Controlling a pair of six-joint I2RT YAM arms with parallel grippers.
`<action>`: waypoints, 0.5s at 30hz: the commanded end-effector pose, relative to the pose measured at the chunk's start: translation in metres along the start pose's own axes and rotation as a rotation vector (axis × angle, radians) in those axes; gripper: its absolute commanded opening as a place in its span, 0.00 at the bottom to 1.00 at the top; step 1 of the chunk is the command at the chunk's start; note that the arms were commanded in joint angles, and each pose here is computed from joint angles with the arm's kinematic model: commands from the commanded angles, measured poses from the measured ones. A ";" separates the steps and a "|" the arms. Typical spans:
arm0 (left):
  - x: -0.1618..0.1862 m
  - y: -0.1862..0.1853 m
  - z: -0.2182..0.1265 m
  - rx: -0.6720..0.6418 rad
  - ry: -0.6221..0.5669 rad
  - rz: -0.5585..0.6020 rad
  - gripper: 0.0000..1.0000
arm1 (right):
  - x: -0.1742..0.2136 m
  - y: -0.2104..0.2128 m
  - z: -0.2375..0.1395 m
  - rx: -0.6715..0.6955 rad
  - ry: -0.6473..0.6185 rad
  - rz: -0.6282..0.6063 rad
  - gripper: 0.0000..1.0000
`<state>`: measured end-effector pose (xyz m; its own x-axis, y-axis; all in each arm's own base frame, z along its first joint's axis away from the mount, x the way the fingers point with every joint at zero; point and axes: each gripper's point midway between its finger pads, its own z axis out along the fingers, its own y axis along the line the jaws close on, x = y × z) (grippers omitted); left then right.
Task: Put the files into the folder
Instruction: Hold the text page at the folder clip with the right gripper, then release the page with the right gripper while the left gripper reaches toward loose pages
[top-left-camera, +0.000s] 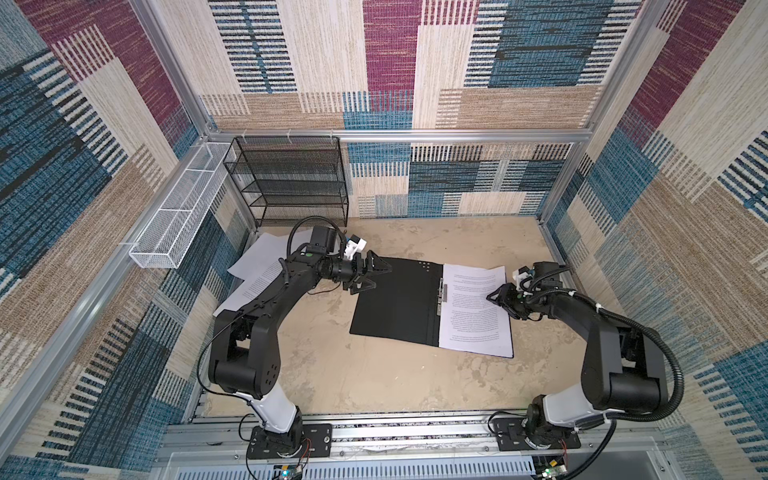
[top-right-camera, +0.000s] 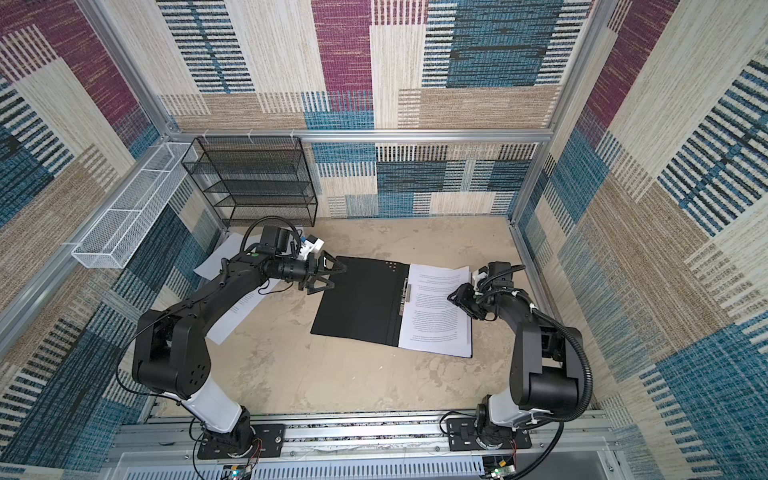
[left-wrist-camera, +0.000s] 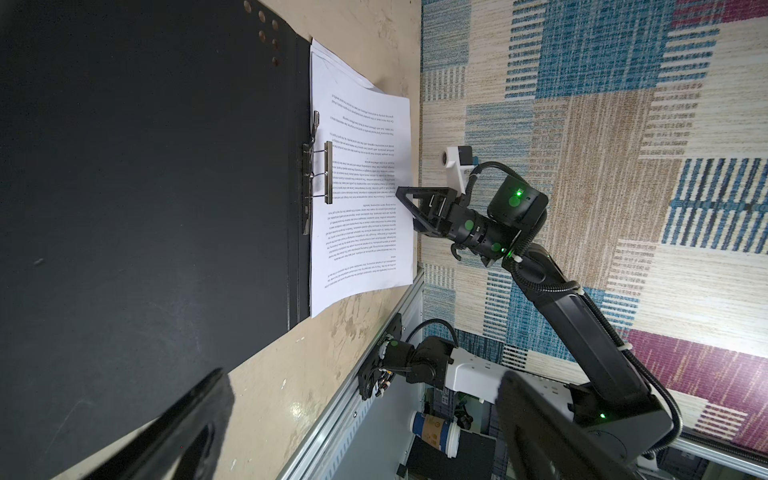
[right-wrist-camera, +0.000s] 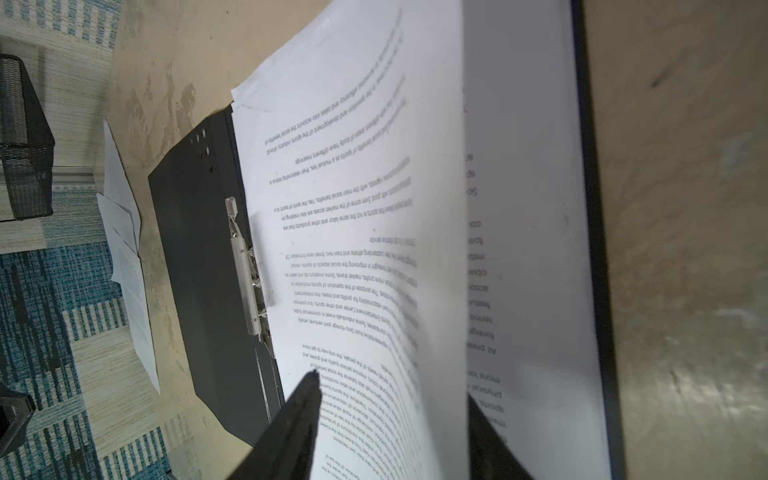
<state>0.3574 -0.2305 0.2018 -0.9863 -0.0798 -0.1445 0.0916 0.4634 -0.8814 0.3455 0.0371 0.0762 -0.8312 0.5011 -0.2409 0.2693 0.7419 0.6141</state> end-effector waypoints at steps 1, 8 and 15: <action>-0.003 -0.001 -0.002 0.012 -0.009 0.002 0.99 | -0.009 0.003 -0.007 0.016 -0.035 0.001 0.67; -0.013 0.011 -0.013 -0.013 -0.049 -0.018 0.99 | -0.023 -0.026 -0.037 0.254 -0.164 0.025 0.91; -0.028 0.046 -0.046 -0.277 -0.116 0.001 0.99 | -0.059 0.005 -0.069 0.282 -0.327 -0.093 1.00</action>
<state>0.3789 -0.1964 0.2004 -0.9729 -0.1590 -0.1681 0.0554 0.5453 -0.8364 0.3519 -0.0156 0.1275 -0.6993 0.5475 -0.4597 0.3812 0.8295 0.4081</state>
